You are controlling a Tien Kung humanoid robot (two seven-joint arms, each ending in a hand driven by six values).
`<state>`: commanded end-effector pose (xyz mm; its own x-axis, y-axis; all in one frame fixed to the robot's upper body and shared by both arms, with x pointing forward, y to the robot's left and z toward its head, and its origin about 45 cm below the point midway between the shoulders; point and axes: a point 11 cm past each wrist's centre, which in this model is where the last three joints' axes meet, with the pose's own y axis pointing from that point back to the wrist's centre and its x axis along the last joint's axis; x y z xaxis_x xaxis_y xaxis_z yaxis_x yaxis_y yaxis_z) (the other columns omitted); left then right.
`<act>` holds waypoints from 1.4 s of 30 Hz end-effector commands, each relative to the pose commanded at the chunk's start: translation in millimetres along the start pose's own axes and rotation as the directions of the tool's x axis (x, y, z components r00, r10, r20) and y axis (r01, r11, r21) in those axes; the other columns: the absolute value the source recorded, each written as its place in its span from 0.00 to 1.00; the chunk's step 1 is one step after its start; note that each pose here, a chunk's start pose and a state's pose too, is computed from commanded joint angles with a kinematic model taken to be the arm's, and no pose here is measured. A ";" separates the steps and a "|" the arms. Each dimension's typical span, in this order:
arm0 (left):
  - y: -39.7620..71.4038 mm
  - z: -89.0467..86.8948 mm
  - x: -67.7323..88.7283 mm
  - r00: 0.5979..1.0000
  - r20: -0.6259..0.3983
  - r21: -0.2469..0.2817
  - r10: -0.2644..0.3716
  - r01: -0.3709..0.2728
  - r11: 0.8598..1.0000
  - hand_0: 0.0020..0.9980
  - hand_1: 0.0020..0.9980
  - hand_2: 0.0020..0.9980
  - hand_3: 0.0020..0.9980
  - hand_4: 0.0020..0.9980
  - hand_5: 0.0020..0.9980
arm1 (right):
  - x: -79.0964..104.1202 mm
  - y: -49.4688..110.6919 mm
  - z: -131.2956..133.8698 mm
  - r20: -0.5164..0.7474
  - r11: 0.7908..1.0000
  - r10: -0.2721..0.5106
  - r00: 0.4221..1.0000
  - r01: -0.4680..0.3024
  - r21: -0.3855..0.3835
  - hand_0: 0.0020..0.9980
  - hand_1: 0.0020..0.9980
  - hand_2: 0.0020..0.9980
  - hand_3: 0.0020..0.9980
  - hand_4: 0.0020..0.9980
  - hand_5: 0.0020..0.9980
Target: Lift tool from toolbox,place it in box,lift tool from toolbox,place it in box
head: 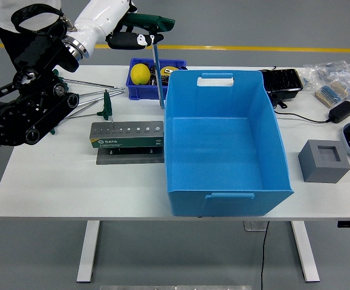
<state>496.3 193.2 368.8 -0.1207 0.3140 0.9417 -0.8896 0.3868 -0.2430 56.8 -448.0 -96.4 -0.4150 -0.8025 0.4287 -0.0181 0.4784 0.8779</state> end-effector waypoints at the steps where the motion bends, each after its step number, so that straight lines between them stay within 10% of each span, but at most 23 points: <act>1: -1.1 3.3 4.1 1.000 -0.003 -0.008 0.010 -0.010 1.000 0.25 0.00 0.03 0.03 0.89 0.76 | 0.0 0.0 -0.1 -0.001 1.000 0.000 1.000 0.000 0.000 0.68 0.64 0.72 0.56 0.79 0.73; 11: -6.8 56.7 19.3 0.996 -0.078 -0.114 0.048 -0.057 0.992 0.25 0.00 0.03 0.03 0.88 0.77 | 1.2 -0.2 0.1 -0.004 1.000 0.003 1.000 -0.003 0.000 0.68 0.64 0.71 0.56 0.79 0.73; 19: 7.7 112.5 -45.2 0.985 -0.100 -0.236 -0.138 0.111 0.965 0.25 0.00 0.03 0.04 0.88 0.76 | 1.9 -0.2 -1.8 0.000 1.000 0.006 1.000 -0.006 0.006 0.68 0.64 0.71 0.56 0.79 0.73; 28: 33.6 145.1 -114.6 0.933 -0.040 -0.332 -0.357 0.324 0.886 0.26 0.01 0.04 0.05 0.88 0.76 | 3.0 -0.2 -4.0 0.008 1.000 0.009 1.000 -0.009 0.012 0.68 0.64 0.71 0.56 0.79 0.73; 29: 34.6 146.5 -117.0 0.928 -0.037 -0.338 -0.371 0.338 0.879 0.37 0.19 0.22 0.25 0.88 0.74 | 3.1 -0.3 -4.0 0.008 1.000 0.009 1.000 -0.009 0.013 0.68 0.64 0.71 0.56 0.79 0.73; 35: 34.5 151.5 -126.3 0.910 -0.047 -0.363 -0.412 0.369 0.856 0.37 0.19 0.22 0.25 0.88 0.74 | 3.5 -0.2 -6.0 0.005 1.000 0.010 1.000 -0.010 0.016 0.68 0.64 0.71 0.56 0.79 0.73; 36: 34.4 151.6 -127.5 0.908 -0.048 -0.366 -0.417 0.373 0.853 0.43 0.38 0.46 0.52 0.89 0.73 | 3.5 -0.1 -6.3 0.005 1.000 0.010 1.000 -0.010 0.017 0.68 0.64 0.71 0.56 0.80 0.73; 41: 32.3 150.4 -130.2 0.905 -0.053 -0.373 -0.422 0.374 0.849 0.43 0.38 0.46 0.52 0.89 0.73 | 3.9 -0.1 -7.0 0.003 1.000 0.011 1.000 -0.012 0.018 0.68 0.64 0.71 0.56 0.80 0.73; 42: 31.4 150.3 -129.8 0.907 -0.053 -0.373 -0.417 0.370 0.851 0.49 0.55 0.64 0.66 0.91 0.72 | 3.9 -0.1 -7.0 0.002 1.000 0.012 1.000 -0.012 0.018 0.68 0.64 0.71 0.56 0.80 0.73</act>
<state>417.8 34.3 273.9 0.2850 0.1693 0.9434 -0.6371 0.7688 0.0545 61.5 -453.7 -93.3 -0.4170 -0.7961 0.4386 -0.0299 0.4943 0.8688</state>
